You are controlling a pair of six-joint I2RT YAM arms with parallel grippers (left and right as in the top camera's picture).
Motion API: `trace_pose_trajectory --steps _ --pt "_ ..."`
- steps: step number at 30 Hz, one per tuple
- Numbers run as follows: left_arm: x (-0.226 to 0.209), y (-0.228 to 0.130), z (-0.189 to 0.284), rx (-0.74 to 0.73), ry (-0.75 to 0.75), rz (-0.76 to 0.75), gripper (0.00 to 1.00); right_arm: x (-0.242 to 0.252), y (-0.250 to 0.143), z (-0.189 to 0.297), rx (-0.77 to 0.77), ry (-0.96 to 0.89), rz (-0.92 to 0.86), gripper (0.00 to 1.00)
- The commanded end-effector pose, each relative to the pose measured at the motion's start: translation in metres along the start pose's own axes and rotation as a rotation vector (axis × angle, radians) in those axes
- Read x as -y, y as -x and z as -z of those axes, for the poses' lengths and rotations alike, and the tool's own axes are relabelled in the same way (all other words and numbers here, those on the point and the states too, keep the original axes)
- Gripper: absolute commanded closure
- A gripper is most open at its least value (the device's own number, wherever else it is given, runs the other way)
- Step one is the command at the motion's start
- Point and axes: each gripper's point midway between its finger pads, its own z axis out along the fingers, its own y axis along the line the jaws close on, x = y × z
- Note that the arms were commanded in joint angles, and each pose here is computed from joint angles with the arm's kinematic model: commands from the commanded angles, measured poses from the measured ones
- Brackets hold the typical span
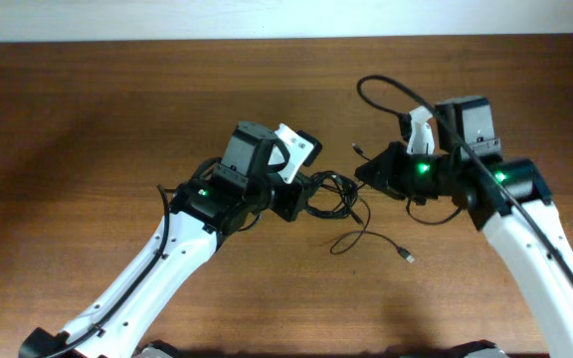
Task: Untangle cables
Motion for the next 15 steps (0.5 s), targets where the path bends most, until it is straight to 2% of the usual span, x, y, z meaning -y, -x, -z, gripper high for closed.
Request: trace_pose_trajectory --steps 1,2,3,6,7,8,9,10,11,12,13,14,15 --pt "-0.003 0.016 0.001 0.061 0.007 0.313 1.0 -0.005 -0.024 -0.004 -0.025 -0.088 0.104 0.96" --pt "-0.018 0.019 0.002 0.096 0.089 0.445 1.0 0.018 -0.036 -0.005 -0.024 -0.249 0.055 0.96" --pt "-0.037 0.017 0.005 0.128 0.193 0.562 1.0 0.023 -0.041 -0.005 -0.026 -0.291 0.049 0.96" --pt "-0.081 0.006 0.021 0.186 0.464 0.65 1.0 0.05 -0.044 0.005 0.029 -0.457 -0.053 0.96" --pt "-0.09 -0.002 0.026 0.202 0.528 0.736 1.0 0.06 -0.043 0.01 0.052 -0.512 -0.09 0.96" --pt "-0.089 -0.001 0.025 0.214 0.515 0.779 1.0 0.059 -0.043 0.009 0.052 -0.509 -0.097 0.96" --pt "-0.085 0.005 0.023 0.24 0.475 0.828 0.99 0.058 -0.044 0.009 0.046 -0.504 -0.097 0.87" --pt "-0.083 0.009 0.022 0.248 0.459 0.823 0.97 0.059 -0.043 0.009 0.051 -0.508 -0.096 0.51" --pt "-0.083 0.006 0.022 0.238 0.463 0.825 1.0 0.059 -0.044 0.009 0.05 -0.508 -0.096 0.28" --pt "-0.084 0.004 0.022 0.231 0.467 0.839 1.0 0.059 -0.044 0.009 0.046 -0.507 -0.097 0.18" --pt "-0.083 -0.015 0.022 0.237 0.48 1.135 1.0 0.057 -0.05 0.008 0.017 -0.494 -0.106 0.09" --pt "-0.079 -0.029 0.021 0.227 0.48 1.362 0.91 0.055 -0.053 0.007 0.003 -0.481 -0.11 0.08" --pt "-0.071 -0.044 0.02 0.198 0.477 1.578 0.9 0.053 -0.055 0.006 -0.008 -0.468 -0.113 0.03"
